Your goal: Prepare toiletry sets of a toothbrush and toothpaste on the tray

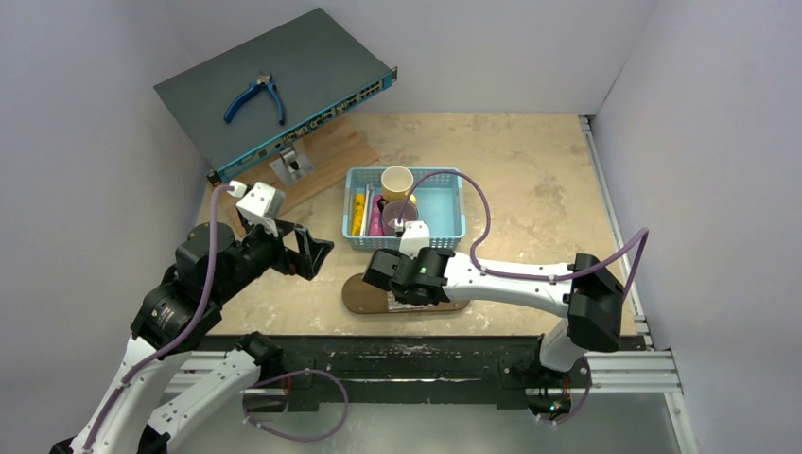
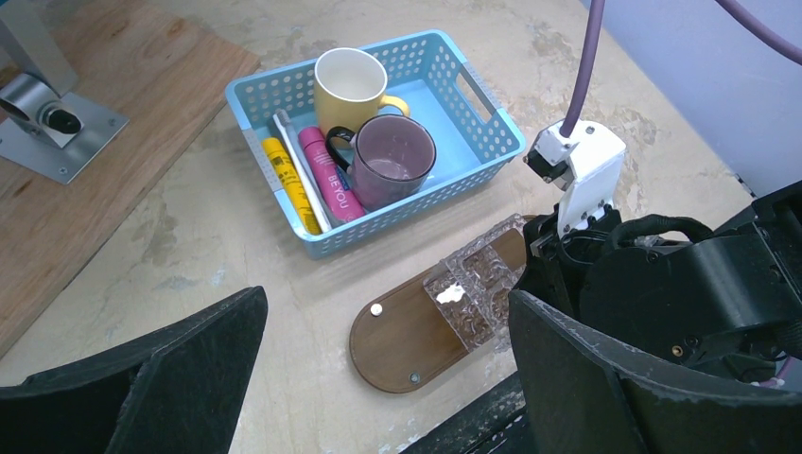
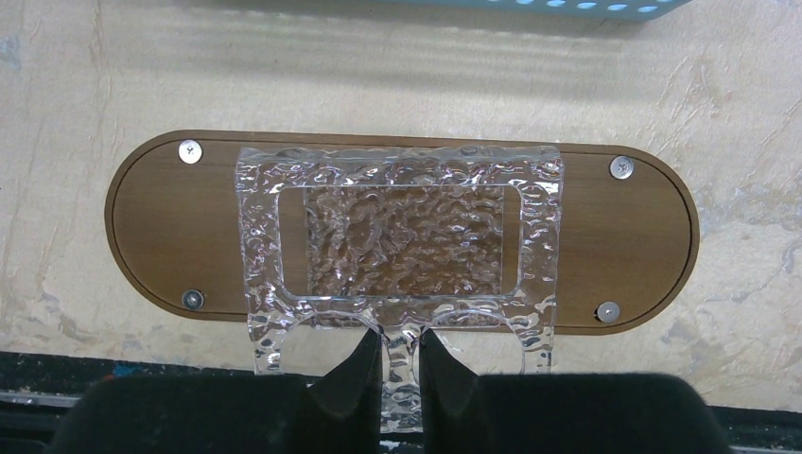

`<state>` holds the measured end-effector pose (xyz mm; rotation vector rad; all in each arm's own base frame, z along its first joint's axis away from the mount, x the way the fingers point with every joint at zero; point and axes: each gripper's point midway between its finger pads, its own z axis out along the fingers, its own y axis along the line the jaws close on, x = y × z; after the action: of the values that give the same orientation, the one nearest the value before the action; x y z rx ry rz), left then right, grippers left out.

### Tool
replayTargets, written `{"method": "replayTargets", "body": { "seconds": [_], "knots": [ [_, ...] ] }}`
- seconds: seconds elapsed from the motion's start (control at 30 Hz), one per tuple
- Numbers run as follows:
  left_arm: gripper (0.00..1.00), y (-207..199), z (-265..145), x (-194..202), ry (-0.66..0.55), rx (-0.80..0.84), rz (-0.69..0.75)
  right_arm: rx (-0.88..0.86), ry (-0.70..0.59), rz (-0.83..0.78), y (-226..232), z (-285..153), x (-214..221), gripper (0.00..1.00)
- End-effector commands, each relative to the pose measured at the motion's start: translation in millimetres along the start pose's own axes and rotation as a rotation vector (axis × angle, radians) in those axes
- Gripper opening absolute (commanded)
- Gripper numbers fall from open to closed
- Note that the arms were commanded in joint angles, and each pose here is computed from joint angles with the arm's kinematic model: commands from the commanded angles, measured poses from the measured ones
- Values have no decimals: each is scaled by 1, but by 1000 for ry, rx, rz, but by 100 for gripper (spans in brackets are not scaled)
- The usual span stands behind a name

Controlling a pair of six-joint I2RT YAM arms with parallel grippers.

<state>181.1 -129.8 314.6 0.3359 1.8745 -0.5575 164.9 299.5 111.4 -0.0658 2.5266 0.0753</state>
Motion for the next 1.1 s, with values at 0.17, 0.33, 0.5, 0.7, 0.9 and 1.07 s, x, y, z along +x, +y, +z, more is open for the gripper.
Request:
{"method": "replayTargets", "body": {
  "seconds": [0.17, 0.33, 0.5, 0.7, 0.9, 1.07],
  "knots": [
    [98, 2, 3, -2, -3, -9, 6, -3, -22, 17, 1, 0, -4, 8],
    [98, 2, 4, -2, -2, -10, 7, 1, -28, 19, 1, 0, -6, 16],
    [98, 2, 4, -2, 0, -9, 7, 14, -43, 23, -1, -4, -12, 24],
    [98, 2, 4, -2, 0, -9, 7, 15, -72, 35, -3, -14, -23, 34],
    [98, 2, 4, -1, 3, -10, 8, 1, -112, 27, -2, -31, -42, 36],
    [98, 2, 4, -1, 1, -11, 7, -17, -151, 10, -2, -41, -65, 36]
  ]
}}
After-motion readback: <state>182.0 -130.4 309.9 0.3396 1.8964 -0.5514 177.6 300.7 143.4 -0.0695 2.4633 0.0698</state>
